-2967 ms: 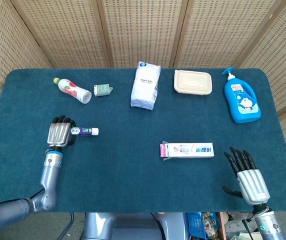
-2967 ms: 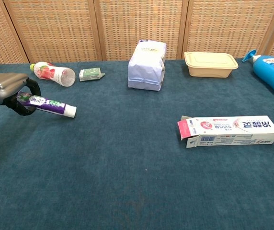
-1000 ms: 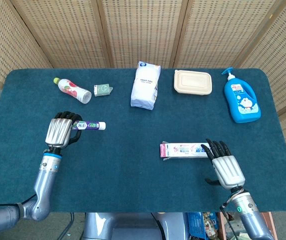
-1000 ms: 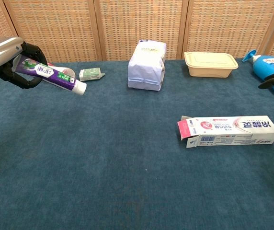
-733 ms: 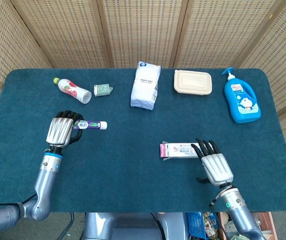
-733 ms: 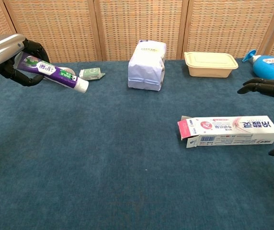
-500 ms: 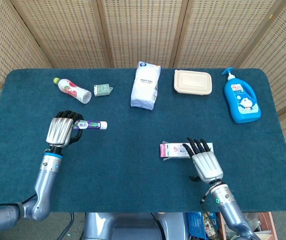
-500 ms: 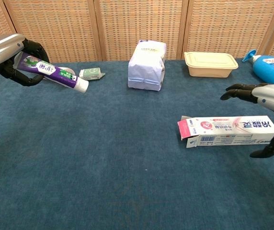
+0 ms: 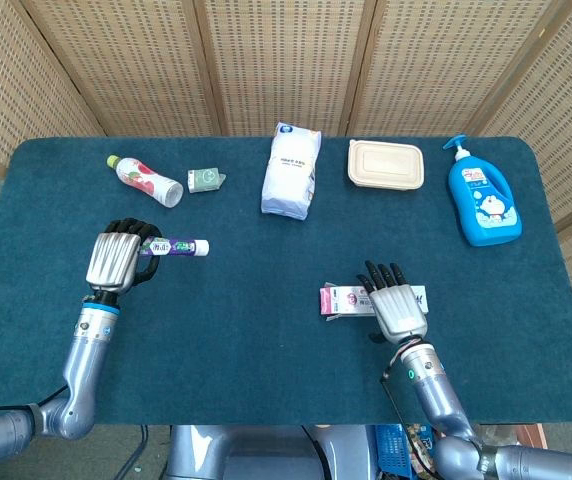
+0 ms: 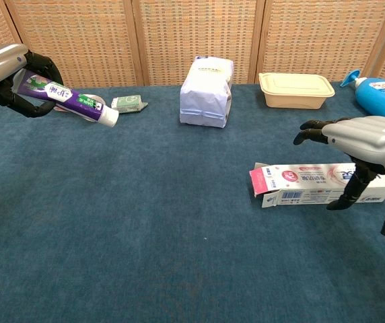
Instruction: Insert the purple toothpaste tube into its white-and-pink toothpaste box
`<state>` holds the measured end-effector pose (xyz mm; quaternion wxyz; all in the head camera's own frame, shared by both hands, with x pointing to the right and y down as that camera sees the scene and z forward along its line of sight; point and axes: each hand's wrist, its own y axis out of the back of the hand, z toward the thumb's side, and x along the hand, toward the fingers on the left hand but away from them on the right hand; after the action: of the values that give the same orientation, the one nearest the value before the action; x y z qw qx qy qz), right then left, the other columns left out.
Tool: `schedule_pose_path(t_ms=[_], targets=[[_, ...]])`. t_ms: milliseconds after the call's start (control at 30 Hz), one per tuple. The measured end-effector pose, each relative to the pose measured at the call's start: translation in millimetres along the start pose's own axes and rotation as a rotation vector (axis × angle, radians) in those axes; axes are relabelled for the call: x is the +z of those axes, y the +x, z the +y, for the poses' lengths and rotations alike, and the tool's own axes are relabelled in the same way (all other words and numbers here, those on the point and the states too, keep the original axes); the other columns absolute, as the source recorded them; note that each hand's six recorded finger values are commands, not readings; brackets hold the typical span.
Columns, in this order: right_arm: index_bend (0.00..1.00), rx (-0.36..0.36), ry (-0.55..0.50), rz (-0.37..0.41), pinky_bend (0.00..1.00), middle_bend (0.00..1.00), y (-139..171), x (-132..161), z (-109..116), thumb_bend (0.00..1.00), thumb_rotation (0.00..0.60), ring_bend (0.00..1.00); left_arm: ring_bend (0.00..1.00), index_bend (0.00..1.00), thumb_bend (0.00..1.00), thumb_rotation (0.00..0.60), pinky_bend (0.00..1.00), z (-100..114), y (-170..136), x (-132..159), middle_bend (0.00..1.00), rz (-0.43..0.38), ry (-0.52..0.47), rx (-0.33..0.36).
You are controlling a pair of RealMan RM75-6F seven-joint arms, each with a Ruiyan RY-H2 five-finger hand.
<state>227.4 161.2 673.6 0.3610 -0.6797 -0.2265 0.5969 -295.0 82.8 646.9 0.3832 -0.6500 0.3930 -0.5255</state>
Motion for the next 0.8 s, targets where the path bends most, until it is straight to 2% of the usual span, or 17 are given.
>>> schedule_pose_path(t_ms=[667, 800], targets=[[0.16, 0.068, 0.026, -0.113, 0.00, 0.00, -23, -27, -13, 0.05, 0.600, 0.00, 0.26, 0.83, 0.55, 0.600, 0.25, 4, 0, -2, 0.41, -0.001, 0.001, 0.007], [0.20, 0.070, 0.027, -0.119, 0.00, 0.04, -24, -30, -14, 0.05, 0.600, 0.00, 0.26, 0.83, 0.55, 0.600, 0.25, 3, 0, -3, 0.41, 0.002, -0.002, 0.005]])
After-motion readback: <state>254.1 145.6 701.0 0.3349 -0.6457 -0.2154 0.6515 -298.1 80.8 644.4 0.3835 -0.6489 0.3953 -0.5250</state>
